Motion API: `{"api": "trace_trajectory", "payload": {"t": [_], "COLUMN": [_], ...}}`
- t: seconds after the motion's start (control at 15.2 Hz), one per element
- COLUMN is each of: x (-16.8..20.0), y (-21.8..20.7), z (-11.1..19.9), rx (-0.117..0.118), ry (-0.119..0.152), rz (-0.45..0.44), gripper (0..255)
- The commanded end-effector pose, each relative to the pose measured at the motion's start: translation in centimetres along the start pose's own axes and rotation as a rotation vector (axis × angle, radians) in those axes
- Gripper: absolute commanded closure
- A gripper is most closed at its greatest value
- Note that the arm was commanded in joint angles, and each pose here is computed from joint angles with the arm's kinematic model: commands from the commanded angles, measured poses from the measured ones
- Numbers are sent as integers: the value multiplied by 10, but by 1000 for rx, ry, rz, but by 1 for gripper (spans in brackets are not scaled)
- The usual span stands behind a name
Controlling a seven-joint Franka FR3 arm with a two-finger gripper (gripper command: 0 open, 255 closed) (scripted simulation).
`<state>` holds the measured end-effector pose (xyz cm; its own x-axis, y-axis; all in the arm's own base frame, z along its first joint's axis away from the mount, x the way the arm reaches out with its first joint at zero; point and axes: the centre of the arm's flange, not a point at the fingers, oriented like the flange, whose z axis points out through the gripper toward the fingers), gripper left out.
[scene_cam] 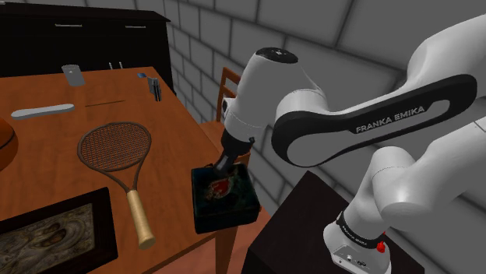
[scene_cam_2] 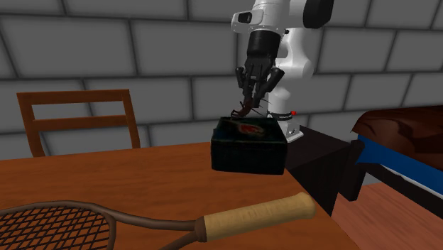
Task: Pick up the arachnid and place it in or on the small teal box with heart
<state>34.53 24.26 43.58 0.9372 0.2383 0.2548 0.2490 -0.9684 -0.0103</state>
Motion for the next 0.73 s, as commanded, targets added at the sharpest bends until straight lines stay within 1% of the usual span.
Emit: {"api": "trace_trajectory", "payload": {"t": [0.0,0.13,0.59,0.66], "x": [-6,-9,-9,-9], "y": [2,2,2,3], "z": [20,30,30,28], "rx": [-8,-8,-8,-8], "ry": [-31,-31,-31,-31], "rz": [3,3,3,4], "gripper": [255,255,255,0]}}
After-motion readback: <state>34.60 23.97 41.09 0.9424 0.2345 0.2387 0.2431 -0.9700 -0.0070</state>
